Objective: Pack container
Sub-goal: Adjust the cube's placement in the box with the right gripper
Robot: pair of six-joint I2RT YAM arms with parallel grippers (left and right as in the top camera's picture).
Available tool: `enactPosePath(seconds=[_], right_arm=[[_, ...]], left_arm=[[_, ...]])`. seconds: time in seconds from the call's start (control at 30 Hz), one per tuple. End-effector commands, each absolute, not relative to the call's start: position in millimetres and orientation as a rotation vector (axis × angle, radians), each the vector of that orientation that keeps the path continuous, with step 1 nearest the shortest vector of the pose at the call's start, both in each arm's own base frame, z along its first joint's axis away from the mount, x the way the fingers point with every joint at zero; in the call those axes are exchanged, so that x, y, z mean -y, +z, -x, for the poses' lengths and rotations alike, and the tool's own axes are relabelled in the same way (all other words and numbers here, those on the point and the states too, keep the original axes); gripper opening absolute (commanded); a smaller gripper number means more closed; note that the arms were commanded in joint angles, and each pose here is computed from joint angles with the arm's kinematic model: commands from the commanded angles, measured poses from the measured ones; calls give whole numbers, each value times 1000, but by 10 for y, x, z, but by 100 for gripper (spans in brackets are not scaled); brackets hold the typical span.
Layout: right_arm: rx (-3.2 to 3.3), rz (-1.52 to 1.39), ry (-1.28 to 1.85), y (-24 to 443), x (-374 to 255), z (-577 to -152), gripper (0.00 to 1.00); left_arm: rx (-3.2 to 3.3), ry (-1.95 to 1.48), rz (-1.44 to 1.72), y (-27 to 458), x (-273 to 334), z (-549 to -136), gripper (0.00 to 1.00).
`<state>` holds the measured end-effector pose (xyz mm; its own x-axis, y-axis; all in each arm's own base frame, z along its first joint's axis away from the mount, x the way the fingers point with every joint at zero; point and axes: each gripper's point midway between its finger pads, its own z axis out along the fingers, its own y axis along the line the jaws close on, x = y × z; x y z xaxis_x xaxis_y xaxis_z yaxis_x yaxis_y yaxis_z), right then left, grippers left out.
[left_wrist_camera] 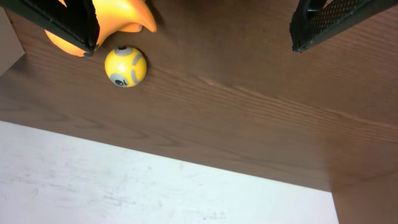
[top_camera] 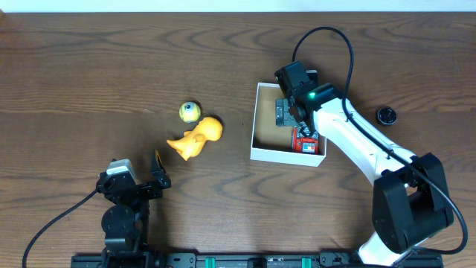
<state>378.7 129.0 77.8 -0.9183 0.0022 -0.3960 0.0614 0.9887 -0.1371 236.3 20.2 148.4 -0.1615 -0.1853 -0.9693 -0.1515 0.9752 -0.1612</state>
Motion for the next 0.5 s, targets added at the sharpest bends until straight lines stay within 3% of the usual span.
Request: enactPosePath(seconds=[0.0, 0.47], right_arm=[[-2695, -22, -205, 904, -1272, -3837, 99], [-2614, 180, 34, 1393, -1564, -3813, 99]], left_arm=[[-1773, -24, 230, 1340, -181, -2367, 98], [-1773, -24, 230, 1340, -181, -2367, 98]])
